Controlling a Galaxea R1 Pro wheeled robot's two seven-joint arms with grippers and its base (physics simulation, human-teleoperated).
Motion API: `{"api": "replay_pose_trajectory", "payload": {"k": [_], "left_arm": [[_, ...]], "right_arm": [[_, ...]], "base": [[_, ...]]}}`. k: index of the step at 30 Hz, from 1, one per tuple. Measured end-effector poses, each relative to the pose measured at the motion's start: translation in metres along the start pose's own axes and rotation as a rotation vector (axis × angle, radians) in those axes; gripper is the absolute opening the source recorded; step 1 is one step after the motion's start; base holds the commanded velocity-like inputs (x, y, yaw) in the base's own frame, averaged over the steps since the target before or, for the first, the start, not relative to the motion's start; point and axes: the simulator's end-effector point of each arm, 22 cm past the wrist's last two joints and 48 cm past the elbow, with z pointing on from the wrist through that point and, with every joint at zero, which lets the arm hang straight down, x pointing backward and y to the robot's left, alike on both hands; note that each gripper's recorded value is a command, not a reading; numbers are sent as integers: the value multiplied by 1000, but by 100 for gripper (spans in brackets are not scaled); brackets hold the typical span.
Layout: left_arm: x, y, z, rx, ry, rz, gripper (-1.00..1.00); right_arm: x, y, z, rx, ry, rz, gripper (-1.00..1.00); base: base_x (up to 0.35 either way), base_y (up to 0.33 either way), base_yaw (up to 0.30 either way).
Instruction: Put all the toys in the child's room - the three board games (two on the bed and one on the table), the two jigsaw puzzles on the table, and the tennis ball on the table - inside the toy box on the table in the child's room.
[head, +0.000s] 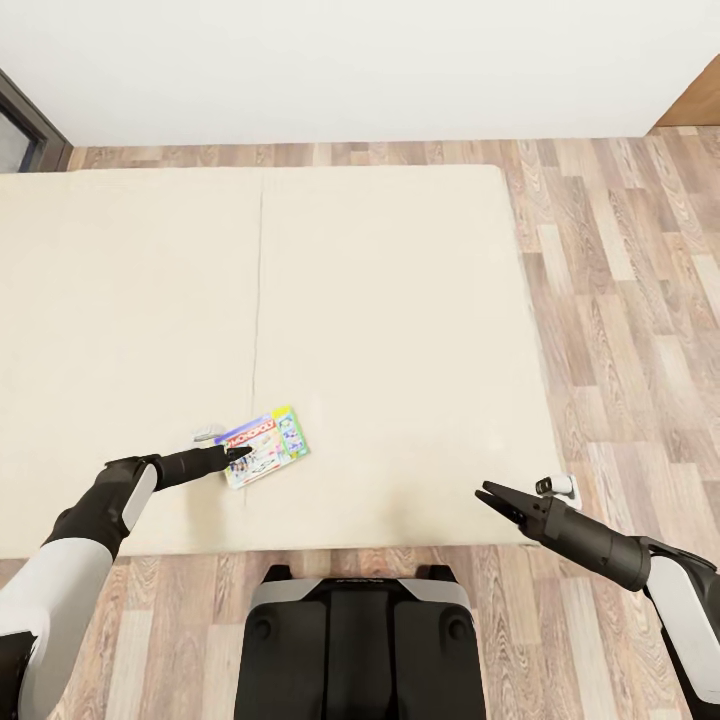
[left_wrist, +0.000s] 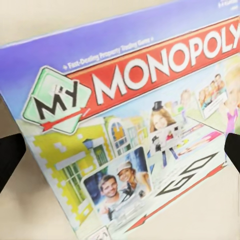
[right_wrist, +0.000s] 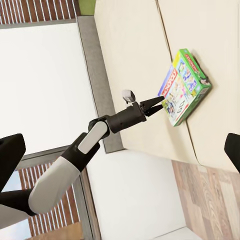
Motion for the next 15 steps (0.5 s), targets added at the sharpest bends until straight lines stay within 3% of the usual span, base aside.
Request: {"api": "replay_pose_trajectory", "payload": {"k": [7, 15], "left_arm": [[0, -1, 0, 1, 1, -1, 100], [1, -3, 2, 5, 3, -1, 100]], "right_arm": [[1, 0, 1, -1, 1, 1, 100], [1, 0, 1, -1, 1, 1, 100]], "base": [[0, -126, 0], [0, -244, 0]]}}
